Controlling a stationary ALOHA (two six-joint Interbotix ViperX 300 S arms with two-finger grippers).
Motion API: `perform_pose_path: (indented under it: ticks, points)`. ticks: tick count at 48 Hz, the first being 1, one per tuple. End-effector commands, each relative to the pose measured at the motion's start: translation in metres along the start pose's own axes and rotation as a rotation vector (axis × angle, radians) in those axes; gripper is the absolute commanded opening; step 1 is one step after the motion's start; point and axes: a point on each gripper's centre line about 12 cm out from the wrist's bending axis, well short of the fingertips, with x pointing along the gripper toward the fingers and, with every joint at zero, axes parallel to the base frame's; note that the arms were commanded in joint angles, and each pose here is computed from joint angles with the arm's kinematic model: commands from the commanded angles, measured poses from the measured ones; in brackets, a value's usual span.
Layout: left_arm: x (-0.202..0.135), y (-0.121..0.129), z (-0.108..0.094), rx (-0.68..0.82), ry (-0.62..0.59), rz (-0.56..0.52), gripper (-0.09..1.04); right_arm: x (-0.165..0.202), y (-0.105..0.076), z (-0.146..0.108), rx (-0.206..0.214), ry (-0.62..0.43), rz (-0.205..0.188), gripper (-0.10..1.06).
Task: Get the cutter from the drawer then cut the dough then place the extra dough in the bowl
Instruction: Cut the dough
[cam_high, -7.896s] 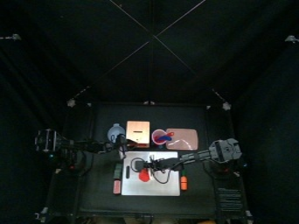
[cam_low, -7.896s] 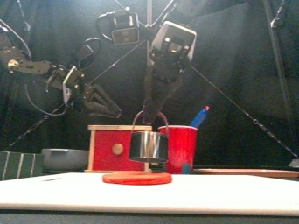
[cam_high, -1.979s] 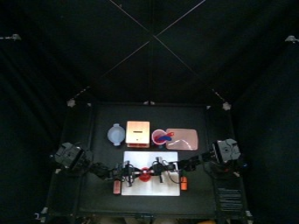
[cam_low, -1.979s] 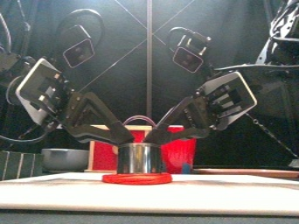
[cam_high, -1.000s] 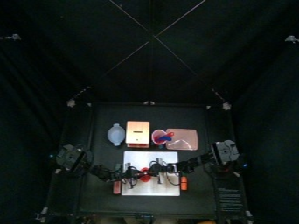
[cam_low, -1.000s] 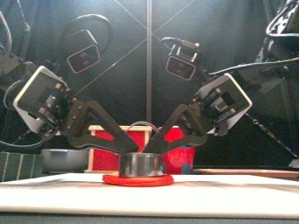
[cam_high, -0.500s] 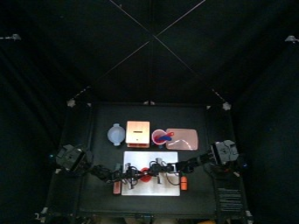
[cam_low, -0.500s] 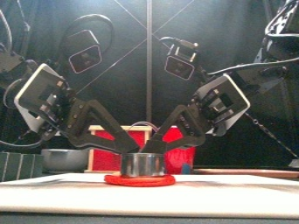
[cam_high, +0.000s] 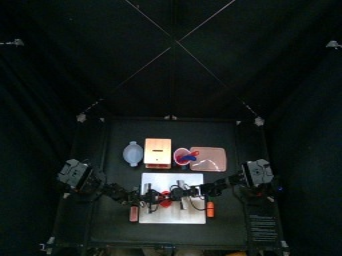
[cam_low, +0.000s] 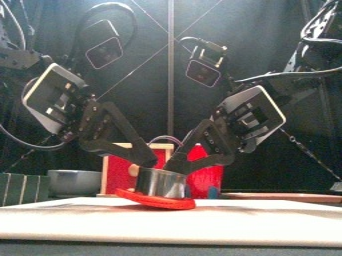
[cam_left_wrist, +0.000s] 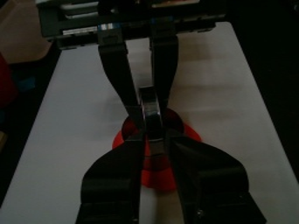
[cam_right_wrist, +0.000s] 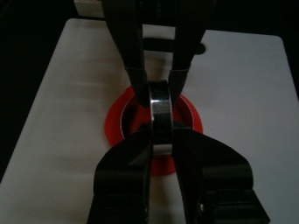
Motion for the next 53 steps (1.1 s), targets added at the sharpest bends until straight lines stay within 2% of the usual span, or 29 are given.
perform_pose_path:
  ticks: [1, 8, 14, 18, 38, 47, 53]
  points:
    - [0.000, 0.001, 0.015, -0.015, -0.048, 0.005, 0.75, -0.002, 0.000, 0.020, -0.004, -0.029, 0.001, 0.61]
    - [-0.005, 0.001, 0.028, -0.007, -0.120, 0.014, 0.75, 0.001, 0.000, 0.025, -0.006, -0.002, 0.004, 0.61]
    - [-0.014, -0.008, 0.042, 0.063, -0.189, -0.038, 0.75, 0.003, 0.001, 0.029, -0.007, 0.001, 0.006, 0.65]
    - [-0.019, -0.008, 0.043, 0.071, -0.197, -0.043, 0.75, 0.003, 0.000, 0.033, -0.004, 0.000, 0.005, 0.69]
    - [-0.037, -0.001, 0.015, 0.040, -0.110, -0.018, 0.71, -0.006, 0.000, 0.056, -0.026, -0.042, 0.011, 0.72]
    - [-0.034, -0.008, 0.005, 0.037, -0.069, -0.020, 0.65, -0.007, -0.002, 0.065, -0.034, 0.070, 0.013, 0.72]
    - [-0.029, -0.013, 0.000, 0.041, -0.047, -0.028, 0.62, -0.005, -0.003, 0.075, -0.066, 0.142, 0.013, 0.72]
